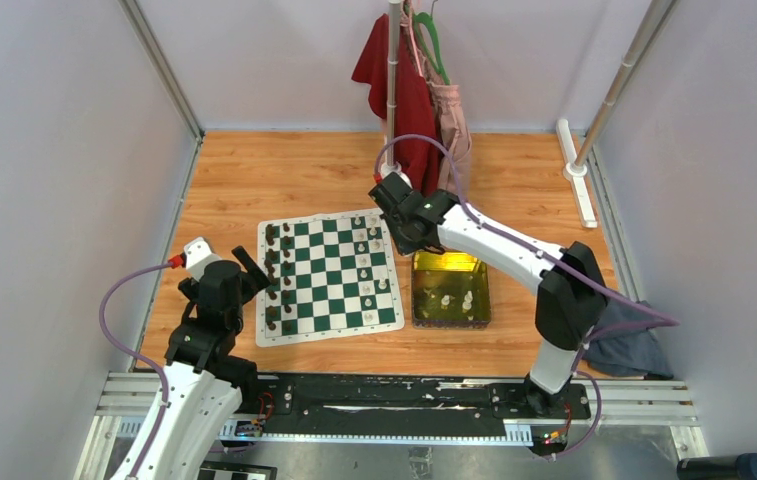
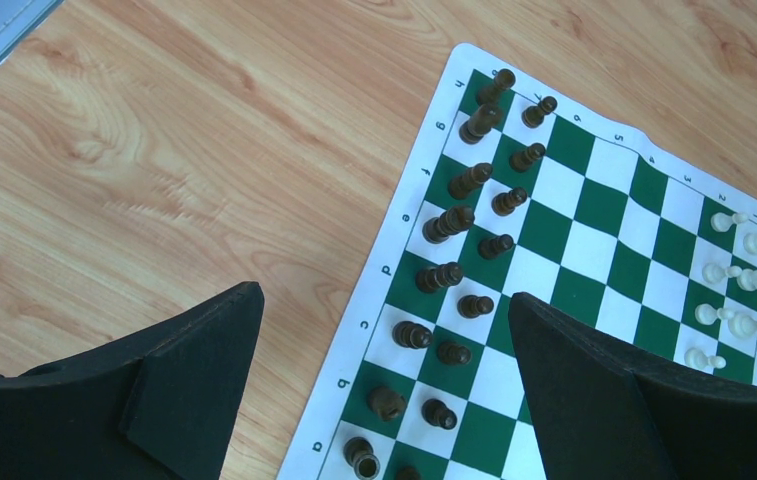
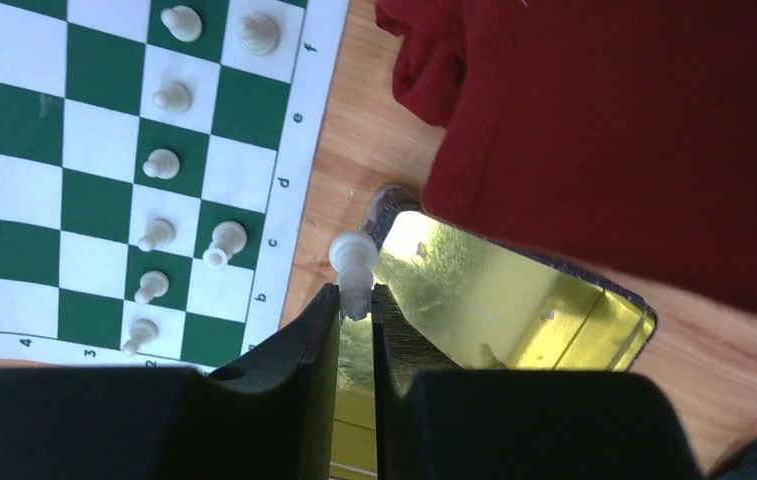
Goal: Set up the chess pieces on the board
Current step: Place the chess piece on the chessboard.
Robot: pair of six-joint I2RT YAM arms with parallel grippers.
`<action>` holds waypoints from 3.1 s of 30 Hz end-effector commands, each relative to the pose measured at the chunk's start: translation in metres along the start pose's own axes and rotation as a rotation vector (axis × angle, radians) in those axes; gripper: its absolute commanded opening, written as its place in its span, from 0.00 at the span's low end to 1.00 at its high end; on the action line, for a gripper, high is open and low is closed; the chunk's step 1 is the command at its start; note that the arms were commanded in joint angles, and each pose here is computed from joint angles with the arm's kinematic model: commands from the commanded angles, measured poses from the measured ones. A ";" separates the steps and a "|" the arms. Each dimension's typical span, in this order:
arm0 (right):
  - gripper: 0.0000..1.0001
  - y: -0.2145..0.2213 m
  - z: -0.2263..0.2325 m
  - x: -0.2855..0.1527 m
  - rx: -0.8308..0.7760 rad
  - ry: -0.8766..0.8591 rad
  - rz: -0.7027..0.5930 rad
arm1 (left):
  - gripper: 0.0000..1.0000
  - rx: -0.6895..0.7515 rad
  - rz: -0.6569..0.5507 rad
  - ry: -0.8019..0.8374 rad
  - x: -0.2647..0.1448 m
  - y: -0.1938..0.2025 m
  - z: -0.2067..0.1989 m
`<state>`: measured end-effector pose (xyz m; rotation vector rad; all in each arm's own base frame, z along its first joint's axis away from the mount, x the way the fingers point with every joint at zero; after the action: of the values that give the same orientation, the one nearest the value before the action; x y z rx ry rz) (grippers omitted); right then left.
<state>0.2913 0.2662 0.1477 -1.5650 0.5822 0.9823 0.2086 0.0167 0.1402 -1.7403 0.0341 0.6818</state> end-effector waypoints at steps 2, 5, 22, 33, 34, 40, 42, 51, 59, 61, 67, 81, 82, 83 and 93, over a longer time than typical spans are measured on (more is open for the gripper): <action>0.01 -0.004 0.018 0.007 -0.055 -0.026 0.028 | 1.00 0.001 -0.011 -0.008 0.002 0.000 0.001; 0.01 -0.007 0.025 0.018 -0.067 -0.029 0.041 | 1.00 0.002 -0.010 -0.006 0.002 0.001 0.000; 0.00 -0.015 0.053 0.062 -0.106 -0.050 0.090 | 1.00 0.012 -0.002 -0.003 0.003 0.002 -0.001; 0.00 -0.016 0.060 0.074 -0.114 -0.062 0.105 | 1.00 0.015 0.001 0.001 0.004 0.003 -0.002; 0.00 -0.016 0.061 0.074 -0.113 -0.064 0.106 | 1.00 0.016 0.002 0.001 0.004 0.003 -0.002; 0.00 -0.012 0.063 0.080 -0.114 -0.067 0.118 | 1.00 0.018 0.003 -0.001 0.004 0.003 -0.002; 0.00 -0.011 0.064 0.082 -0.116 -0.069 0.122 | 1.00 0.020 0.004 -0.002 0.004 0.003 -0.002; 0.00 -0.007 0.067 0.090 -0.118 -0.074 0.140 | 1.00 0.021 0.005 -0.002 0.005 0.003 -0.002; 0.00 -0.003 0.068 0.094 -0.117 -0.077 0.152 | 1.00 0.024 0.007 -0.001 0.005 0.004 -0.002; 0.00 -0.001 0.068 0.095 -0.116 -0.078 0.155 | 1.00 0.023 0.008 -0.001 0.005 0.004 -0.002; 0.01 0.000 0.067 0.096 -0.117 -0.078 0.158 | 1.00 0.026 0.010 -0.002 0.006 0.004 -0.002; 0.06 0.004 0.068 0.097 -0.125 -0.081 0.166 | 1.00 0.026 0.011 -0.003 0.006 0.005 -0.002; 0.07 0.004 0.068 0.097 -0.125 -0.082 0.166 | 1.00 0.025 0.010 -0.002 0.005 0.004 -0.002; 0.09 0.004 0.068 0.097 -0.125 -0.082 0.166 | 1.00 0.027 0.012 -0.004 0.006 0.005 -0.002; 0.18 0.005 0.069 0.096 -0.129 -0.088 0.169 | 1.00 0.029 0.013 -0.004 0.006 0.005 -0.002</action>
<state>0.3290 0.3400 0.0713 -1.5867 0.6065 1.1830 0.2102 0.0164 0.1358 -1.7203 0.0518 0.6995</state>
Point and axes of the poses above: each gripper's point midway between its finger pads, its own x axis out along the fingers, its own z axis along the line the jaws close on, y = z × x, the point moved 1 cm from there along -x, back along the fingers, and after that the axes turned 9 degrees about x, right-handed, at the moved point
